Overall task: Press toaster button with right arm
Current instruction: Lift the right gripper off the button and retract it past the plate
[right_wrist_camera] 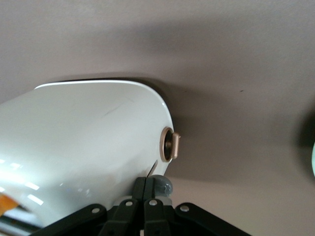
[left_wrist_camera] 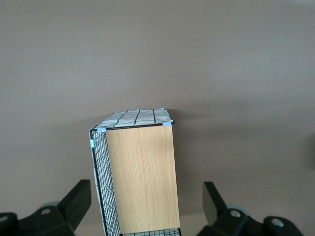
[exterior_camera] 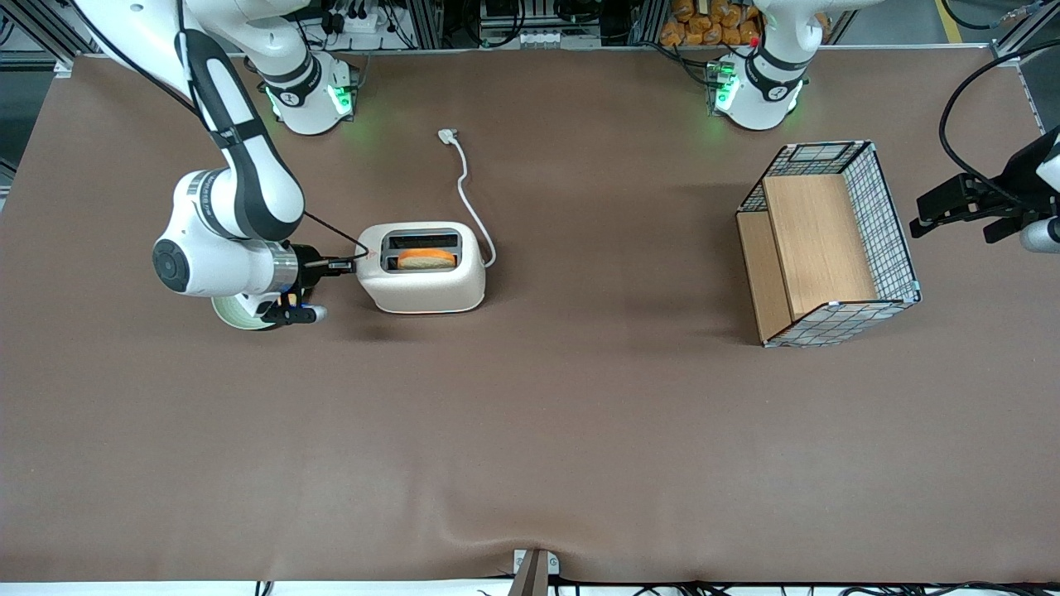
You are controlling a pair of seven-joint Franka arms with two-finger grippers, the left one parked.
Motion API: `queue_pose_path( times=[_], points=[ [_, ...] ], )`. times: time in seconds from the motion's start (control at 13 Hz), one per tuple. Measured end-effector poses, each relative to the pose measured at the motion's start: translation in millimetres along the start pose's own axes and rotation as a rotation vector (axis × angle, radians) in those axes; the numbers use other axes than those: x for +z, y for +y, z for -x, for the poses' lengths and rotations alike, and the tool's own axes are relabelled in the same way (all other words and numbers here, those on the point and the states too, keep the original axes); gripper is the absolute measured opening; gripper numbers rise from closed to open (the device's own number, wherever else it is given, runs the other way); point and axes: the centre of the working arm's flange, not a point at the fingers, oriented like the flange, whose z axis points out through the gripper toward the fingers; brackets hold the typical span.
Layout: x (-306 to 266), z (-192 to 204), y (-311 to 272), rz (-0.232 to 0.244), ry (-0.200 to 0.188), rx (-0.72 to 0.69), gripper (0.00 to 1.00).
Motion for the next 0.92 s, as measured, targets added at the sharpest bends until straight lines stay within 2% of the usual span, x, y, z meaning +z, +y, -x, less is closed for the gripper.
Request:
queue_pose_path(
  times=[0.31,0.46,0.62,0.77,0.92],
  points=[
    [-41,0,-6,-0.036,-0.058,-0.012,0.01],
    [-68,0,-5,-0.053,-0.073,-0.014,0.01],
    [-96,0,-8,-0.041,-0.080,0.004,0.01],
    [-130,4,-20,0.018,-0.078,0.022,0.17],
    [-169,10,-35,0.064,-0.055,0.018,0.38]
  ],
)
